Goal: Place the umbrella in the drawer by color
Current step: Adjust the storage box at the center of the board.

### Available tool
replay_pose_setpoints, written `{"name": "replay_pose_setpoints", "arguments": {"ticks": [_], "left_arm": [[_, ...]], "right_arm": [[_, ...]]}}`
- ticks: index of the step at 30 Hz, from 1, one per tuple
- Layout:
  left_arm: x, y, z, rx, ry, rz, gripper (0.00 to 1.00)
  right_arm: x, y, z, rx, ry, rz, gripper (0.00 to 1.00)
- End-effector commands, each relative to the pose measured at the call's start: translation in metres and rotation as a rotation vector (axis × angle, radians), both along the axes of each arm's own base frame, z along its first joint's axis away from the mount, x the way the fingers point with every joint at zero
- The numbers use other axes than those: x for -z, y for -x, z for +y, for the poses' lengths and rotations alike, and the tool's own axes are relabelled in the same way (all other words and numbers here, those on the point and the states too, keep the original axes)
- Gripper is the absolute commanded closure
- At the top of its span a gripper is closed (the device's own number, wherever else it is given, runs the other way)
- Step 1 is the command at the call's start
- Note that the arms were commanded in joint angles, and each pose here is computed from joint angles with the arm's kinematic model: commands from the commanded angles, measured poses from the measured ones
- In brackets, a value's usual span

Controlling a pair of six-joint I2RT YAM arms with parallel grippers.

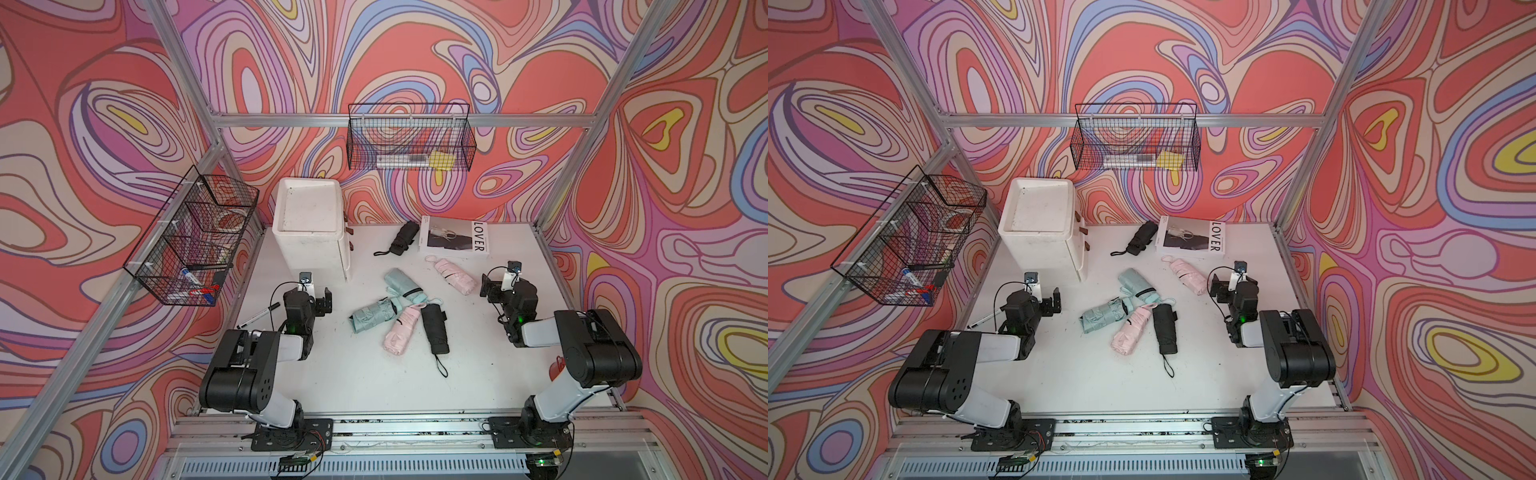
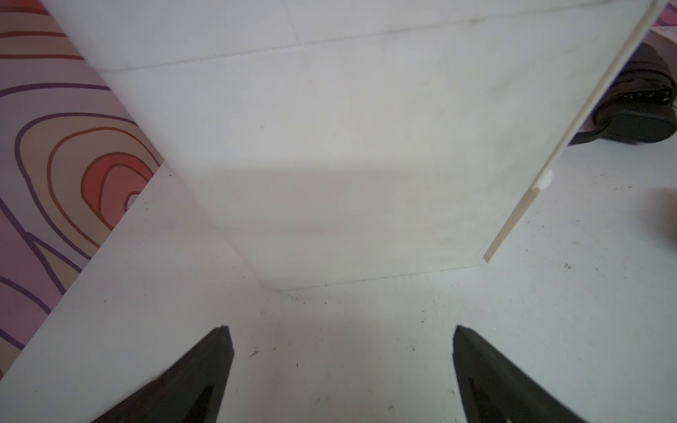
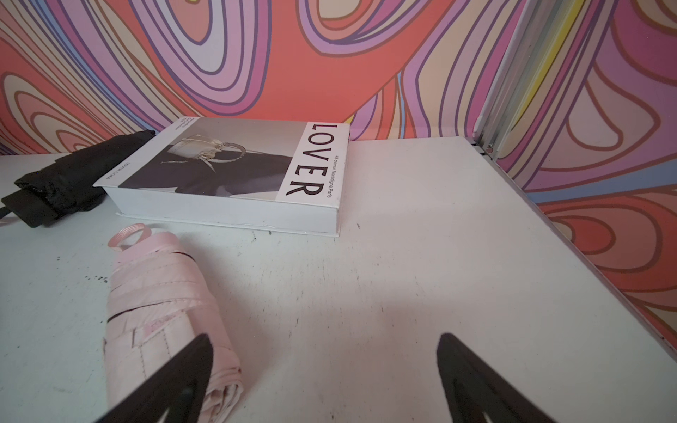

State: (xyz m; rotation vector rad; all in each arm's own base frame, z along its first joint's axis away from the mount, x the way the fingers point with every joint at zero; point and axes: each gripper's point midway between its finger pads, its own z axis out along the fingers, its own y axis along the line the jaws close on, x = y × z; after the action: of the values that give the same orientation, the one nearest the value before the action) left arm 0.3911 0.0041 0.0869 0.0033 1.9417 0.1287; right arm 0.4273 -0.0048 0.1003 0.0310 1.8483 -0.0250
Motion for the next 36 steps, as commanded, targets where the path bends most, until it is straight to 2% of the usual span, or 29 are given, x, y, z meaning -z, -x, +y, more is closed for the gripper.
{"name": "replay_pose_setpoints", "arguments": {"ticks": [1,16,20,22,26,29,32,34,36], "left_arm": [[-0.002,-0.002,-0.001,0.006,-0.005,-0.007,0.01],[-0.005,-0.001,-0.001,0.007,-0.003,-0.008,0.01],[-0.017,-0.001,-0.002,-0.001,-0.019,0.001,0.01],[-0.021,0.000,-0.003,-0.020,-0.021,0.060,0.01],[-0.036,-0.003,0.011,-0.185,0.103,0.148,0.01],[-0.043,0.000,0.007,-0.174,0.126,0.204,0.01],[-0.050,0.003,0.007,-0.195,0.180,0.169,0.01],[-0.056,0.007,0.010,-0.230,0.235,0.115,0.01],[-0.056,0.017,0.021,-0.343,0.323,0.074,0.01]], "right_arm": [[0.005,-0.003,-0.001,-0.003,-0.014,0.016,0.02],[-0.002,0.002,-0.001,-0.001,-0.003,-0.015,0.02],[-0.015,0.007,-0.011,0.064,-0.009,-0.036,0.02],[-0.023,0.010,-0.020,0.115,-0.014,-0.030,0.02],[-0.037,0.014,-0.041,0.255,-0.031,-0.012,0.02],[-0.048,0.018,-0.053,0.345,-0.087,0.017,0.02],[-0.060,0.024,-0.052,0.371,-0.171,0.034,0.02],[-0.072,0.028,-0.042,0.330,-0.227,0.044,0.02],[-0.084,0.034,-0.029,0.266,-0.293,0.040,0.02]]}}
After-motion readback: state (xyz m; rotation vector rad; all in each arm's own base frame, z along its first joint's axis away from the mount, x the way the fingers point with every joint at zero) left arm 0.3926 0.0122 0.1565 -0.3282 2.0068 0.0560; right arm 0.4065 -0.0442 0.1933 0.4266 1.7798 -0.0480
